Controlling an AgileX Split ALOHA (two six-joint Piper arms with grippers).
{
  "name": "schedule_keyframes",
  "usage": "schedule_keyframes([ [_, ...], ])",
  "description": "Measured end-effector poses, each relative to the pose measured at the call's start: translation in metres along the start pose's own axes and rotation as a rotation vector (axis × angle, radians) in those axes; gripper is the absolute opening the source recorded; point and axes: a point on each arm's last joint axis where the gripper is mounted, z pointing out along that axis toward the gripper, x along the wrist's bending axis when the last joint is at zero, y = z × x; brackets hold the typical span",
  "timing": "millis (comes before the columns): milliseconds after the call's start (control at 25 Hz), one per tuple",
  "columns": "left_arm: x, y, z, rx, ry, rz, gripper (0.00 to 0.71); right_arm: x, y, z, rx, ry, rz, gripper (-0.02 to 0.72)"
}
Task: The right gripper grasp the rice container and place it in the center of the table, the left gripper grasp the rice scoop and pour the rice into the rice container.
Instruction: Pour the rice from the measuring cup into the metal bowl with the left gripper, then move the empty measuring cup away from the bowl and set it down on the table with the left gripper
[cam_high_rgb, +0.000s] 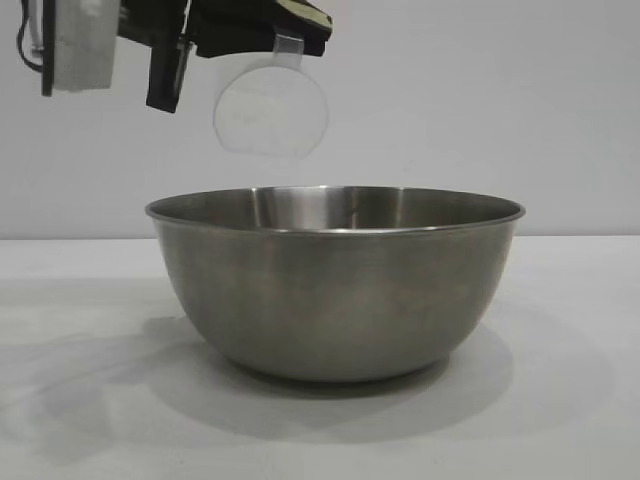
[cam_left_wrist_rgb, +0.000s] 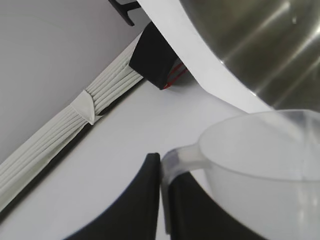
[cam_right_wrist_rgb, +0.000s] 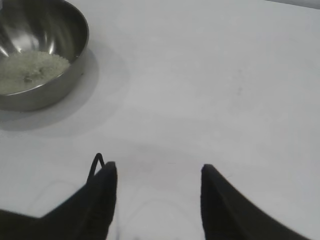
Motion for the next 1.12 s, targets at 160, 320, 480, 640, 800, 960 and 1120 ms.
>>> schedule_keyframes([
  [160, -0.003, -0.005, 0.001, 0.062, 0.016, -0.284, 0.000, 0.000, 0.000, 0.000, 0.000, 0.000, 0.002, 0.365],
  [320, -0.005, -0.012, 0.002, 0.145, 0.092, -0.779, 0.000, 0.000, 0.000, 0.000, 0.000, 0.000, 0.004, 0.365],
  [480, -0.006, -0.024, 0.000, 0.236, 0.229, -1.270, 0.000, 0.000, 0.000, 0.000, 0.000, -0.002, 0.016, 0.365],
  [640, -0.010, -0.035, -0.006, 0.336, 0.390, -1.657, 0.000, -0.001, 0.000, 0.000, 0.000, -0.006, 0.023, 0.365],
  [800, -0.027, -0.028, -0.021, 0.557, 0.536, -1.887, 0.000, -0.001, 0.000, 0.000, 0.000, -0.006, 0.025, 0.365],
  [960, -0.052, 0.000, -0.049, 0.883, 0.664, -2.047, 0.000, -0.001, 0.000, 0.000, 0.000, -0.006, 0.025, 0.365],
  [1120, -0.069, 0.027, -0.075, 1.099, 0.652, -2.117, 0.000, -0.001, 0.000, 0.000, 0.000, -0.006, 0.025, 0.365],
])
